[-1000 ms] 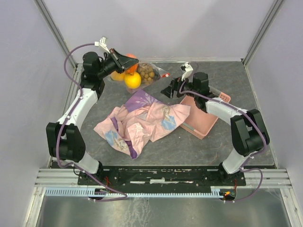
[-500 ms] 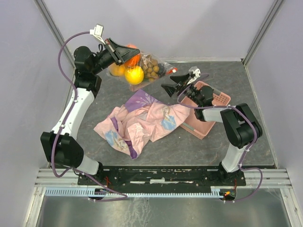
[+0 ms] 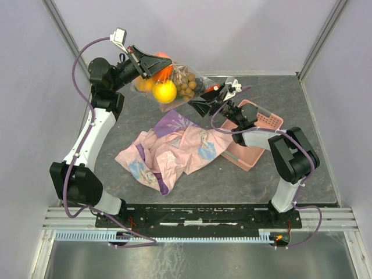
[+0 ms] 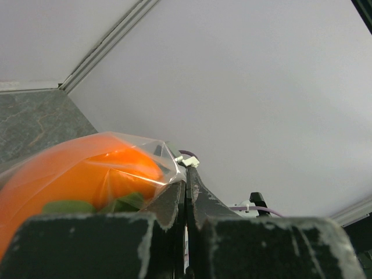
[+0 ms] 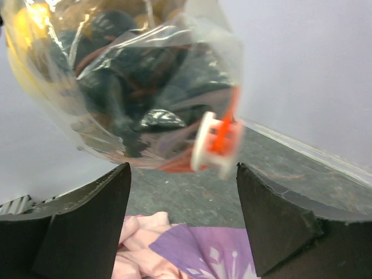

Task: Open the zip-top bag and remove the fake food
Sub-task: Pick up the zipper food storage bag at the center of the board.

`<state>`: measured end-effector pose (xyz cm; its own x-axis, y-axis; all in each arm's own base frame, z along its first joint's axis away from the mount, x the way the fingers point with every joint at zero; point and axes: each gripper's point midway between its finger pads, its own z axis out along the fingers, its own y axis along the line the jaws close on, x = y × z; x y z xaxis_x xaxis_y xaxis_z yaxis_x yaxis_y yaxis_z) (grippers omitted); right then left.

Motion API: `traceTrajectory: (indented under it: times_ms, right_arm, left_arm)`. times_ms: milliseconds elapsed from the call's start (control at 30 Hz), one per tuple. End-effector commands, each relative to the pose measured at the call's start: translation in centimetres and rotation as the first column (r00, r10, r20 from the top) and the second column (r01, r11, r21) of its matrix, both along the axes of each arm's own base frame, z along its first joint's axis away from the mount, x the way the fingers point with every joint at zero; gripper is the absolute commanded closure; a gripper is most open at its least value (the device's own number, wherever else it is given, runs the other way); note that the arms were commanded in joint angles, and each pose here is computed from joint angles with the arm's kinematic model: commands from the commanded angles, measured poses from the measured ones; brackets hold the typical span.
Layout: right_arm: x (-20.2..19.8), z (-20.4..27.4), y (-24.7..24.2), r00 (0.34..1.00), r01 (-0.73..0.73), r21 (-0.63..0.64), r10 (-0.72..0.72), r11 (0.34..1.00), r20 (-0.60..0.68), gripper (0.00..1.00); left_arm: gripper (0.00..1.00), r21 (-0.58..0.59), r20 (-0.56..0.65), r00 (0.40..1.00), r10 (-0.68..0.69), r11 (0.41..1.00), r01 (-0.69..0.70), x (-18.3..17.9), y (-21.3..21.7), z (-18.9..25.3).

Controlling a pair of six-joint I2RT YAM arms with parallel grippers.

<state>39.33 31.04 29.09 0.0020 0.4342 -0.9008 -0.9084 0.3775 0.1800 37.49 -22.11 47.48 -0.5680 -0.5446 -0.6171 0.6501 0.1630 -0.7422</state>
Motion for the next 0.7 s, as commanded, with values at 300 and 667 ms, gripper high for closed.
traceTrajectory:
  times_ms: [300, 667]
  right_arm:
    - [-3.6, 6.7, -0.2, 0.991, -0.064, 0.107, 0.050, 0.992, 0.123, 0.67]
    - [-5.4, 8.8, -1.7, 0.985, -0.028, 0.131, 0.005, 0.991, 0.170, 0.98]
  left_arm:
    - [0.97, -0.116, 0.140, 0.988, -0.069, 0.990, 0.086, -4.6, 0.3, 5.3]
    - [0.97, -0.108, 0.115, 0.991, -0.061, 0.991, 0.074, -4.0, 0.4, 4.1]
